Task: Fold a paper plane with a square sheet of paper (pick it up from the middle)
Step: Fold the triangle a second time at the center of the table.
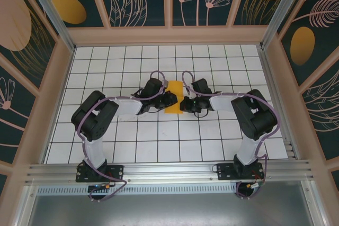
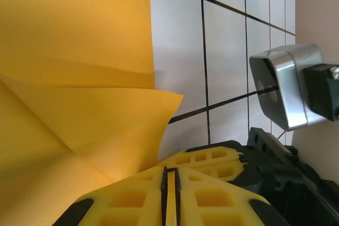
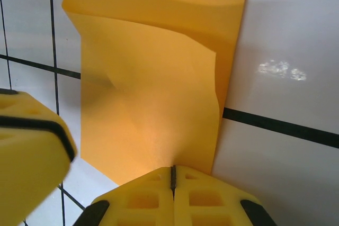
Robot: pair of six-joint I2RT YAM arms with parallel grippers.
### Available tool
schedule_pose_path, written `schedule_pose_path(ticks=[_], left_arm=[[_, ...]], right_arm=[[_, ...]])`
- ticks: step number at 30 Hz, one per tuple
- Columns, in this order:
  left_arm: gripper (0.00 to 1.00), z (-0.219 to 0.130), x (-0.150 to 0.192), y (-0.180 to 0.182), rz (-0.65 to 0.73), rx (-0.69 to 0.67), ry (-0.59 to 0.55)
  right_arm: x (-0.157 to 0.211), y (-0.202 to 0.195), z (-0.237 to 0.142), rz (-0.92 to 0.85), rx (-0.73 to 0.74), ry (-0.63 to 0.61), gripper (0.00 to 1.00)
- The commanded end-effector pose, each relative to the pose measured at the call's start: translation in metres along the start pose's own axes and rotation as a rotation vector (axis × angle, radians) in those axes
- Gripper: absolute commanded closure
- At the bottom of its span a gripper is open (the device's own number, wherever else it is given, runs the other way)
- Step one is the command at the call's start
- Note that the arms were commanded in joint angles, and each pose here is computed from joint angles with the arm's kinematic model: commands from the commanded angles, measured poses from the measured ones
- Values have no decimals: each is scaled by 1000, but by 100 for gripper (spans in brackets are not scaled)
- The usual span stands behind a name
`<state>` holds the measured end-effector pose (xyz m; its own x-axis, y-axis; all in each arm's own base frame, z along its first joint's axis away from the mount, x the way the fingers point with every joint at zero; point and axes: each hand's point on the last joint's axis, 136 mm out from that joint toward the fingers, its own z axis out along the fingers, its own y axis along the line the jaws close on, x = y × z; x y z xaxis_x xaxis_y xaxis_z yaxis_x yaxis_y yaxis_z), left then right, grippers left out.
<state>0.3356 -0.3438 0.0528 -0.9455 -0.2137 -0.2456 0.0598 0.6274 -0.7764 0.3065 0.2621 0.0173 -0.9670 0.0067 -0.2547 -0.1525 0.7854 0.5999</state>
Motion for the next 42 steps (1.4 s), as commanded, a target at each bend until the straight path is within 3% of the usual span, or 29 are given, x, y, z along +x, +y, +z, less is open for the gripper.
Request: schedule_pose_path(ticks=[1, 16, 31, 42], left_arm=[[86, 11, 7, 3, -9, -1, 30], [88, 25, 7, 4, -38, 6, 54], [98, 11, -12, 67, -100, -361, -80], [98, -13, -39, 79, -124, -415, -170]], right_arm=[[17, -23, 10, 26, 78, 60, 96], [38, -30, 18, -4, 141, 108, 96], [53, -55, 14, 17, 273, 129, 96], [82, -86, 11, 60, 392, 193, 96]])
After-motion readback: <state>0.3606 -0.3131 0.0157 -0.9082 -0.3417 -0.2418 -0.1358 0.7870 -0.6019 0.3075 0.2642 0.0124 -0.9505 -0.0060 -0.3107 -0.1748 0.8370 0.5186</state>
